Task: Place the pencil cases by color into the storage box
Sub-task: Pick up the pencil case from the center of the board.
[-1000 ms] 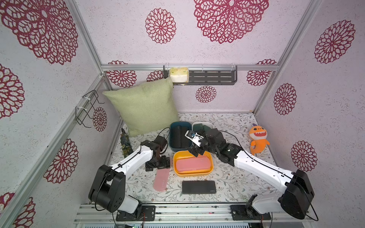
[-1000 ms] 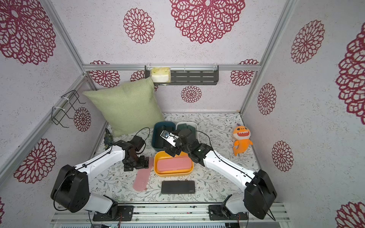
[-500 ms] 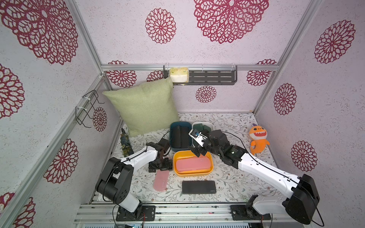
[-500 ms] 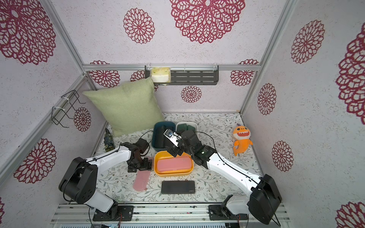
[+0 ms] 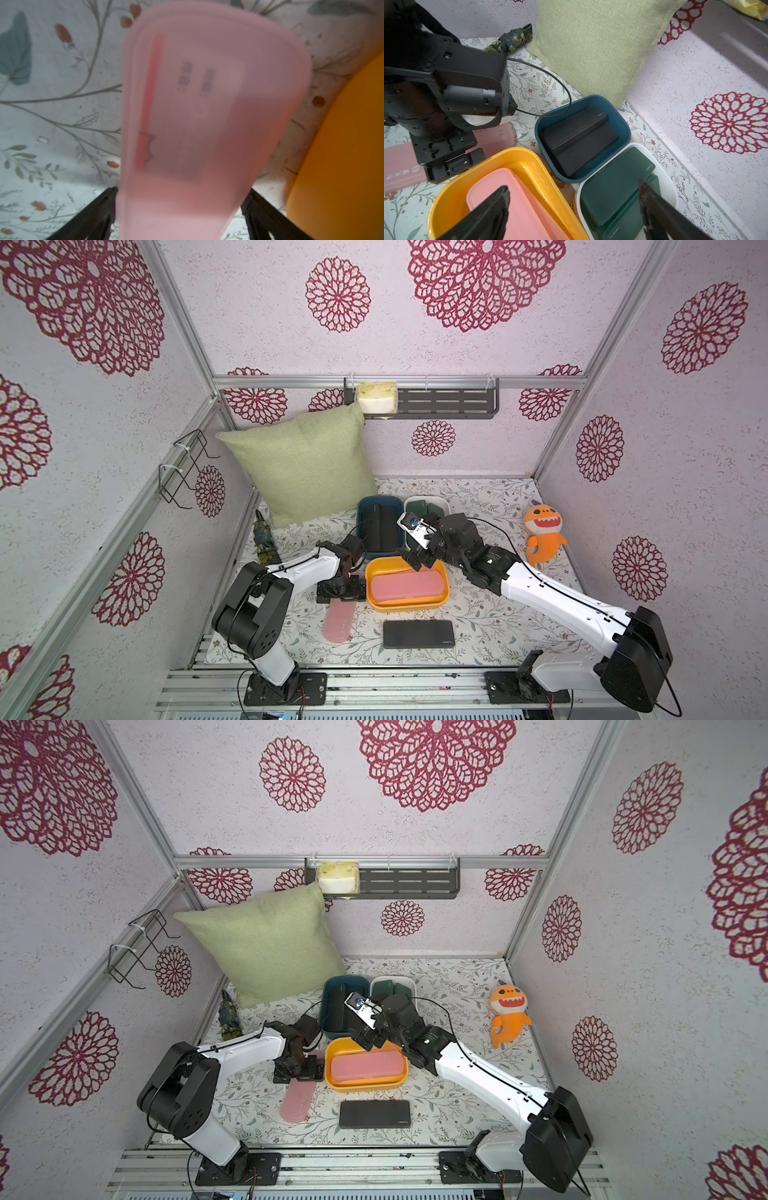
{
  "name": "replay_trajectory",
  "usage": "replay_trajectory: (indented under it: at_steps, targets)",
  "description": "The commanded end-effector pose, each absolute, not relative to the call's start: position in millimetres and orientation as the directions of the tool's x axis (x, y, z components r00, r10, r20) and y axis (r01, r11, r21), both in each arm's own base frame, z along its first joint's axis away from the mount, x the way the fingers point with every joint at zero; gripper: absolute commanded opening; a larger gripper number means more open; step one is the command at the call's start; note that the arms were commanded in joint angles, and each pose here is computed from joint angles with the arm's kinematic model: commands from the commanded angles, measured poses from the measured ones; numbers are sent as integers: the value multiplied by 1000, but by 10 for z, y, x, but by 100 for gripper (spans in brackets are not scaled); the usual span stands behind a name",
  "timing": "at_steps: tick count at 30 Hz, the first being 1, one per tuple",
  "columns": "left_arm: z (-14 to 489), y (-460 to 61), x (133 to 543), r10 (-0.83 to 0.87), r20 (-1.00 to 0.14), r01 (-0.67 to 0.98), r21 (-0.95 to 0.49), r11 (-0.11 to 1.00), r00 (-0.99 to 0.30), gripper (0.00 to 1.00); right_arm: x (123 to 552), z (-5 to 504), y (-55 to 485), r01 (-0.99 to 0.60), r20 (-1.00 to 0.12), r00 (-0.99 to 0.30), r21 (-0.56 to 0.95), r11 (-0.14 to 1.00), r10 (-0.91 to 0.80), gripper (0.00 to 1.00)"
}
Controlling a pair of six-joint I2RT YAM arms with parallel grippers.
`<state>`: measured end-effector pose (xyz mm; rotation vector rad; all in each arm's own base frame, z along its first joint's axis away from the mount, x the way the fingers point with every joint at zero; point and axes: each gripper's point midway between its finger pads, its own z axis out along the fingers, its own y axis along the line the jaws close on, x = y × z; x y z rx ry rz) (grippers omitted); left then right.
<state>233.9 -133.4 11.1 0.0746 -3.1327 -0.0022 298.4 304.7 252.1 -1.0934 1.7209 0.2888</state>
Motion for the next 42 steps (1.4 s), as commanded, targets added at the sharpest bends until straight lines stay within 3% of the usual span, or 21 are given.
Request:
replay_trajectory:
  at_steps: [1,15,28,35,42]
  targets:
    - [51,-1361,2353,-33,6,-32,24,999,-999,97,3024,2555,3026,-761,-859,-75,-279,585,-506,99]
    - [-82,-1242,2269,-42,41,-38,95,995,-998,100,3031,2558,3048,-764,-863,-75,-272,586,-499,99]
    - [-5,-1106,2254,-69,7,-67,150,986,-998,83,3042,2594,3075,-764,-871,-71,-265,588,-486,99]
    - [151,-960,2286,-110,-56,-118,191,974,-992,80,3045,2607,3096,-767,-879,-64,-260,587,-472,99]
    - [571,-722,2394,-163,-191,-202,208,957,-968,75,3041,2657,3107,-768,-885,-48,-264,584,-463,99]
